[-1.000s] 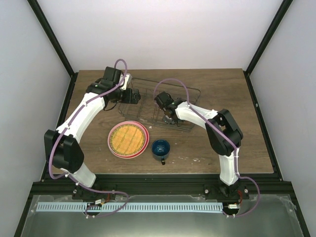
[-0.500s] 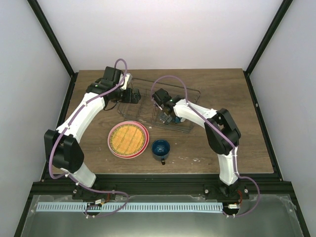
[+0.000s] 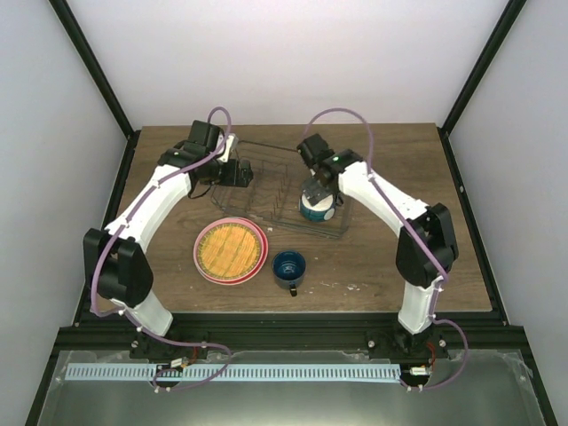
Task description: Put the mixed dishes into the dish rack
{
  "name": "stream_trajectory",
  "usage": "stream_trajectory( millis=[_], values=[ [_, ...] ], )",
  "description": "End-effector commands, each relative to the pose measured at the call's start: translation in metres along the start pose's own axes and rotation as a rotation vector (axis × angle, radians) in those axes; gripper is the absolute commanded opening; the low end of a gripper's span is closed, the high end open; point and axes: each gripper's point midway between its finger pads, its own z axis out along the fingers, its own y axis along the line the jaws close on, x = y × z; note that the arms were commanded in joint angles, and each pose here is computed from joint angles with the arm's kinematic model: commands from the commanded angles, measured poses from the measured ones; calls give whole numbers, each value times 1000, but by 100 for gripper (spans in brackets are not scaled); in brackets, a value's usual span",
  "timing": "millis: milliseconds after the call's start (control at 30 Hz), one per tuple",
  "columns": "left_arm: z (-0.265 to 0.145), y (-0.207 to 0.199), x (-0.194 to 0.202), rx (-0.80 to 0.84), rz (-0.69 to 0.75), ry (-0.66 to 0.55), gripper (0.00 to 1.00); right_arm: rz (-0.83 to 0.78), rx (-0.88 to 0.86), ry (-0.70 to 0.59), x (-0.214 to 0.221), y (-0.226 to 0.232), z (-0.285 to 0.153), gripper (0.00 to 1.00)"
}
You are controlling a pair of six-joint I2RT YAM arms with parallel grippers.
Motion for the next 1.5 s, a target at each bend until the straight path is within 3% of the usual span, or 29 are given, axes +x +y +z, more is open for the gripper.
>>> stream_trajectory(
  millis=[0, 167, 467, 967, 1467],
  values=[
    [5, 12, -12, -41, -4, -19, 100, 260, 152, 23, 4, -73, -14, 100],
    [7, 44, -24, -96, -51, -34, 100, 421, 206, 70, 18, -111, -6, 100],
    [27, 89, -25, -167, -96, -12, 100, 447, 159, 110, 24, -108, 30, 100],
    [68, 89, -20, -103, -102, 13, 100, 472, 220, 140, 31, -141, 74, 100],
    [81, 75, 7, -11, -138, 66, 100, 492, 297, 116, 15, -190, 104, 100]
  ],
)
